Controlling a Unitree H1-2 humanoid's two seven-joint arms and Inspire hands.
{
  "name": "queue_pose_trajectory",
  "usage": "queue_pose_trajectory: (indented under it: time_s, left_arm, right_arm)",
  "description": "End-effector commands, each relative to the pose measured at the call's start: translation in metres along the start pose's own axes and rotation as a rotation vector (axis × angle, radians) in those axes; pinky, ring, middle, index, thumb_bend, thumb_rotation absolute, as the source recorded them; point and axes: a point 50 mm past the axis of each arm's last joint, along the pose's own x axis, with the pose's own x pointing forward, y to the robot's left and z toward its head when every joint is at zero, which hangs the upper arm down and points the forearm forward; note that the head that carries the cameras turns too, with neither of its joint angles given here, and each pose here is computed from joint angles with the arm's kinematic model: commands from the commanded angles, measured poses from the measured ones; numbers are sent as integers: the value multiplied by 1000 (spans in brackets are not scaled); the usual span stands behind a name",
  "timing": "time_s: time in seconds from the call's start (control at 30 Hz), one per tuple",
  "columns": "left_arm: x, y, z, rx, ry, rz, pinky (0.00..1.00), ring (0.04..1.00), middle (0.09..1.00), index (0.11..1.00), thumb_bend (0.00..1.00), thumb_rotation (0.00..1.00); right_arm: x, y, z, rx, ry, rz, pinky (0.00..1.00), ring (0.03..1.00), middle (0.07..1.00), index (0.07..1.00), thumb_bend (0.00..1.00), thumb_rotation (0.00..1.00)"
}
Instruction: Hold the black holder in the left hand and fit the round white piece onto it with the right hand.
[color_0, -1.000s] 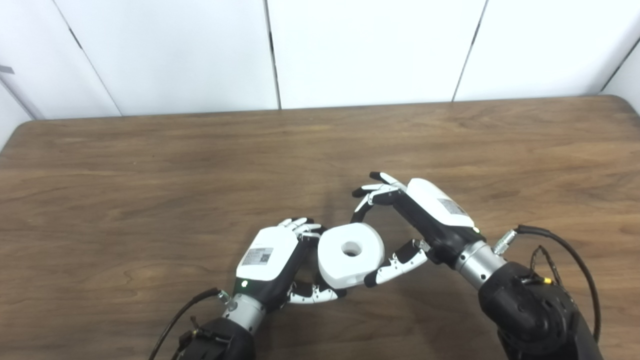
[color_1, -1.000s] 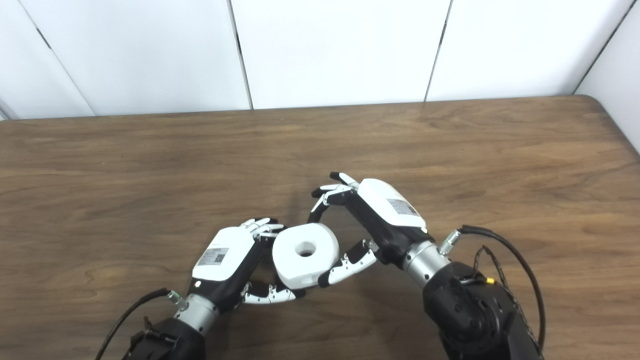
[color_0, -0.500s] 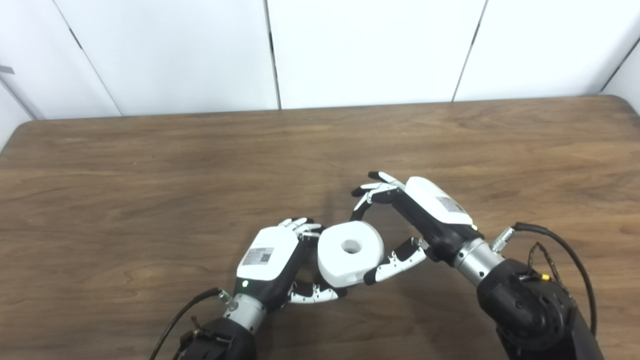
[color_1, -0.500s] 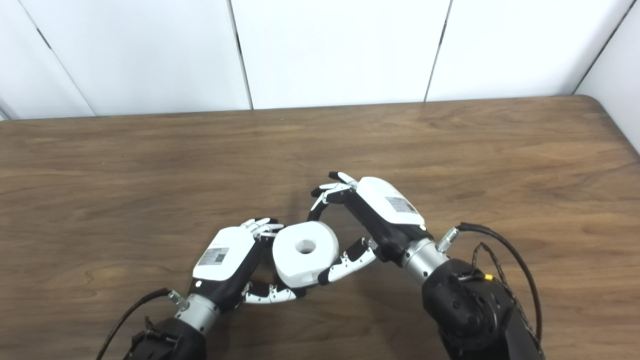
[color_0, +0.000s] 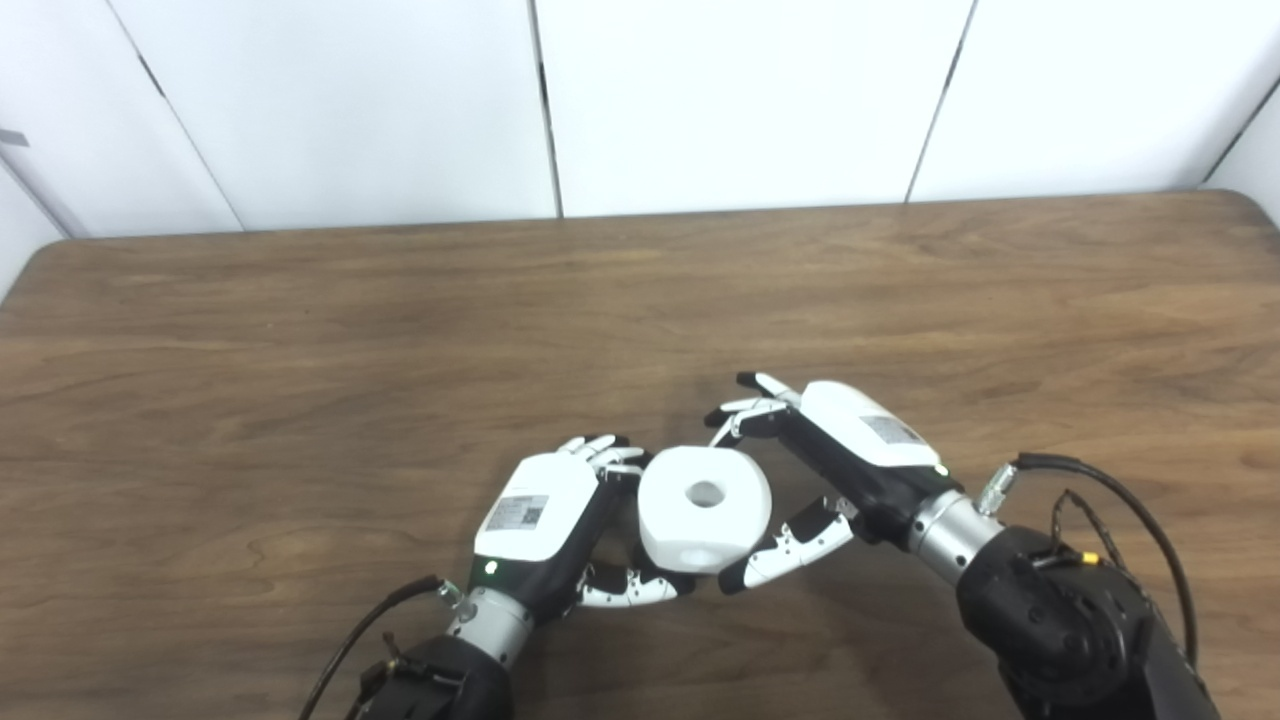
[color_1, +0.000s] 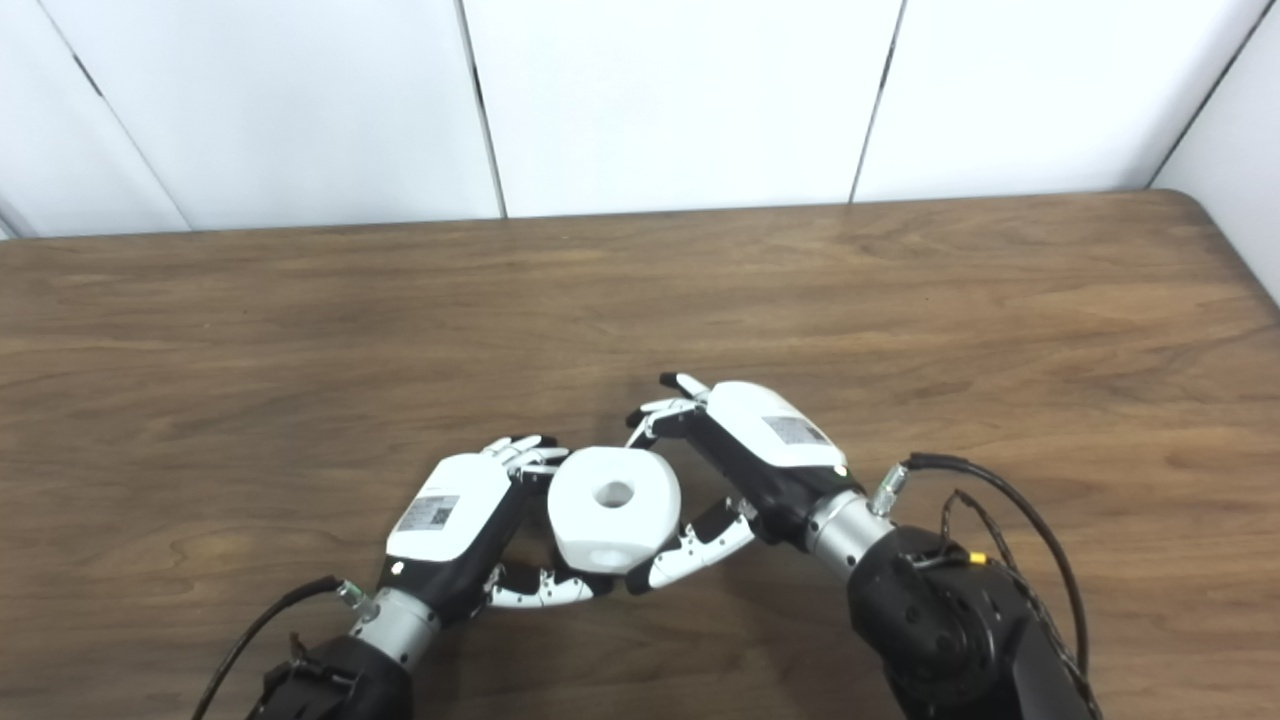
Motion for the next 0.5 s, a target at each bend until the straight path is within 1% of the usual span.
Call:
queue_pose_trajectory:
  time_s: [0.0, 0.1, 0.23, 0.47]
  left_arm:
    - [-5, -13, 2, -3, 3, -81, 906, 895, 810, 487, 522, 58]
    - [-5, -13, 2, -5, 3, -81, 908, 897, 811, 486, 522, 58]
    - [-5, -13, 1, -2, 6, -83, 906, 897, 811, 486, 522, 58]
    - [-4, -13, 0, -3, 8, -81, 905, 894, 807, 486, 523, 58]
  right_arm:
    - [2, -7, 5, -13, -28, -20, 941, 991, 837, 608, 956, 376]
    - [2, -6, 5, -6, -29, -23, 948, 991, 840, 622, 989, 434]
    - [3, -5, 5, -3, -31, -21, 962, 993, 849, 653, 997, 473]
    - [3, -5, 5, -16, -29, -24, 988, 997, 854, 674, 992, 511]
